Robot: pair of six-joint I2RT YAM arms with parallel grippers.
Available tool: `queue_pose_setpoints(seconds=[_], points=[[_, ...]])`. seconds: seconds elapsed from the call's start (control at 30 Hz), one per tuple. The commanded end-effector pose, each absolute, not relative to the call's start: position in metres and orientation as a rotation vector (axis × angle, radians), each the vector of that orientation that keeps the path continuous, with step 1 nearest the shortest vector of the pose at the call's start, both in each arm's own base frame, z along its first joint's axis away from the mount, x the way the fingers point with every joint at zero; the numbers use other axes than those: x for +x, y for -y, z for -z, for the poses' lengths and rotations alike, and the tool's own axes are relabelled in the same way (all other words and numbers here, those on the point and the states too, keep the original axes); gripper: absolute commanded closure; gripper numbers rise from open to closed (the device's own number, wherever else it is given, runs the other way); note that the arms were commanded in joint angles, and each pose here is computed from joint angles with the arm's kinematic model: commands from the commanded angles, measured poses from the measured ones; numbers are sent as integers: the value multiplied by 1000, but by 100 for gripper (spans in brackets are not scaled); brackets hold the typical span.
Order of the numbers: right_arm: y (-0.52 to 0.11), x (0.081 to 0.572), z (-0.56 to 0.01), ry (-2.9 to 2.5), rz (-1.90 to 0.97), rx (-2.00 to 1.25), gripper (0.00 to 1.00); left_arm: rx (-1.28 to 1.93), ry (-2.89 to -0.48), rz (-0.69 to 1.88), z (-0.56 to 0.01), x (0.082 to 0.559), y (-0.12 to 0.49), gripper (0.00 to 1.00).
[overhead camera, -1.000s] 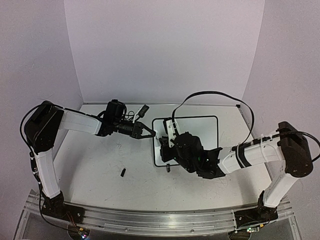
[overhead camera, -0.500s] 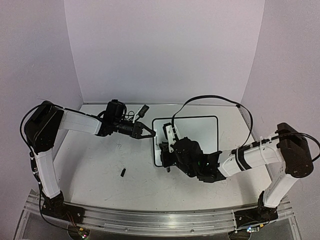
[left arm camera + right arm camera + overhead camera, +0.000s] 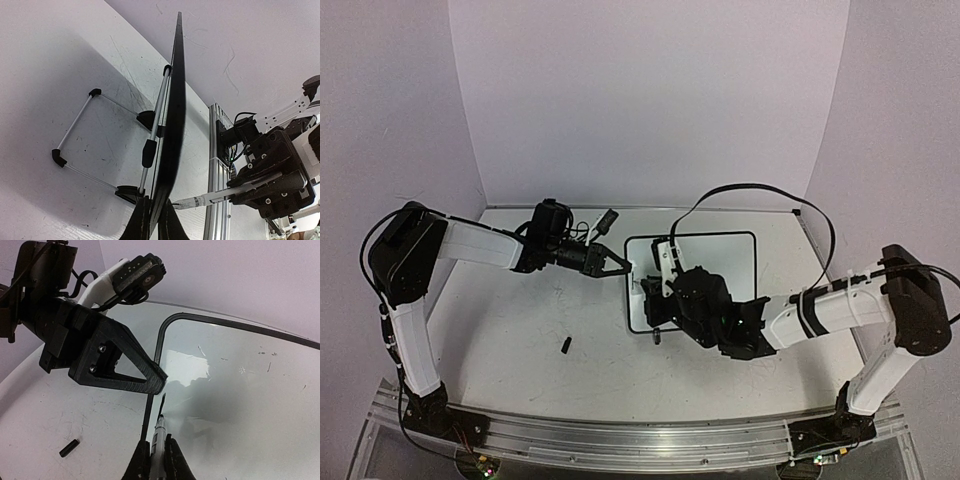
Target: Write a sentence on the whiteboard
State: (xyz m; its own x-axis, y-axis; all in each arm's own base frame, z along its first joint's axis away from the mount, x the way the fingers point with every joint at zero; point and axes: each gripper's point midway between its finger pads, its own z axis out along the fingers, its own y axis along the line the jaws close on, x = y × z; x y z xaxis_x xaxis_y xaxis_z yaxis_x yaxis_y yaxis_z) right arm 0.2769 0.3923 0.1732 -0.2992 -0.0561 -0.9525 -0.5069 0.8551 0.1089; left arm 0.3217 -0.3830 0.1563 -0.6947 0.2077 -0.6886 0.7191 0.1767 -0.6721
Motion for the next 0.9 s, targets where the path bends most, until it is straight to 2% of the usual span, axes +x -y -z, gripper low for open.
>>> queue_pose_setpoints(seconds=[0.0,0.87], points=[[-392,283,-195,-1795,-496,-380,100,885,-1999,1598,-174,309,384,100],[-398,289,-185,-1805,-472,-384,100,887,-1998,1600,-175,308,384,100]])
